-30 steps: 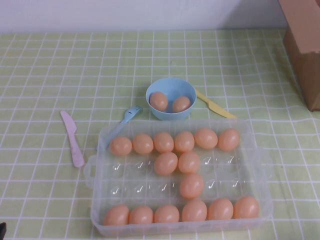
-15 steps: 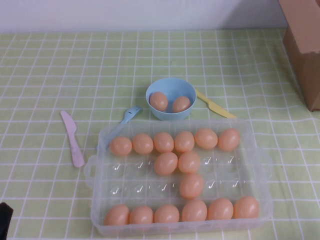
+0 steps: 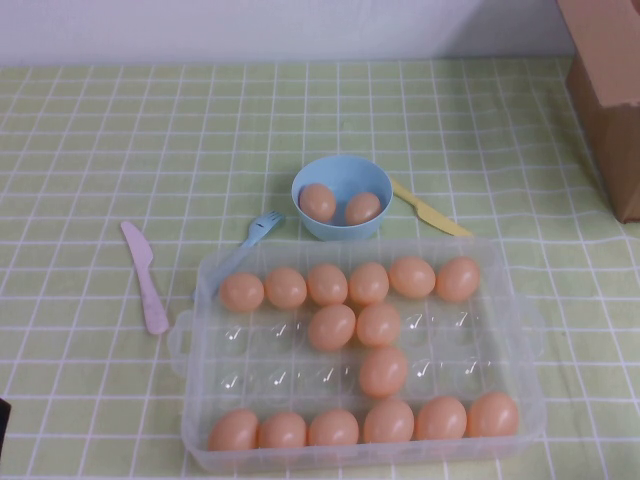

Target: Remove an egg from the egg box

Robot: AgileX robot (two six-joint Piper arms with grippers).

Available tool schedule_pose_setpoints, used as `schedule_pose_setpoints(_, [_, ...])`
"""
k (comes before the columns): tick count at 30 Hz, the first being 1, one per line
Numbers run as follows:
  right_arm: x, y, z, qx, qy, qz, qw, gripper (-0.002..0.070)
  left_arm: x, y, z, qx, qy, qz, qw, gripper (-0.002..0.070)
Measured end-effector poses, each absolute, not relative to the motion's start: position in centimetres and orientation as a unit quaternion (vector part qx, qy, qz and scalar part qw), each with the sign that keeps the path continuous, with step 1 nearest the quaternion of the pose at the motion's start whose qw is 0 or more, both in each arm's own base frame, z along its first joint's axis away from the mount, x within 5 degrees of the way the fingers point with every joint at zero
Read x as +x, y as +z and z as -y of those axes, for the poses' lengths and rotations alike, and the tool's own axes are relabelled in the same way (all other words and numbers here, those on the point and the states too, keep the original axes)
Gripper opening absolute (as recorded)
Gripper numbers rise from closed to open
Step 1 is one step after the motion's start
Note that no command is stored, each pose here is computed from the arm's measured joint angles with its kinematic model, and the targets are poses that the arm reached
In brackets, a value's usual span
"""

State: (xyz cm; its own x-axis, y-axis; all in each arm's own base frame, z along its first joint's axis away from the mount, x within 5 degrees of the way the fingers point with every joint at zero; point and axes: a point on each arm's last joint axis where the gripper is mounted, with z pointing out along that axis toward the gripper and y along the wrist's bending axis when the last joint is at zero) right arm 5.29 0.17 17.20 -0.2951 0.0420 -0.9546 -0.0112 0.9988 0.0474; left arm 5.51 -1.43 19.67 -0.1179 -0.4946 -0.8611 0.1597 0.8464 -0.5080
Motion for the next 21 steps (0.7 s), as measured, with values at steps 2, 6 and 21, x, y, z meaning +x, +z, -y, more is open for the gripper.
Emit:
schedule_pose_setpoints(2, [5.3,17.2,-0.2,0.01,0.022,-0.804,0.594,-0.0017,5.5,19.7,1.4,-0.119,-0.252,-0.704,0.653,-0.0003])
schedule_pose_setpoints(6, [5.3,17.2,-0.2,0.01,0.022,-0.804,0.594,-0.0017,5.5,19.6,1.6,-0.13,-0.269,-0.704,0.645,-0.0003])
schedule_pose_setpoints(21, [5.3,17.2,-0.2,0.01,0.022,-0.804,0.594,-0.0017,8.2,27.1,3.4,0.049,-0.191,-0.839,0.507,-0.0003])
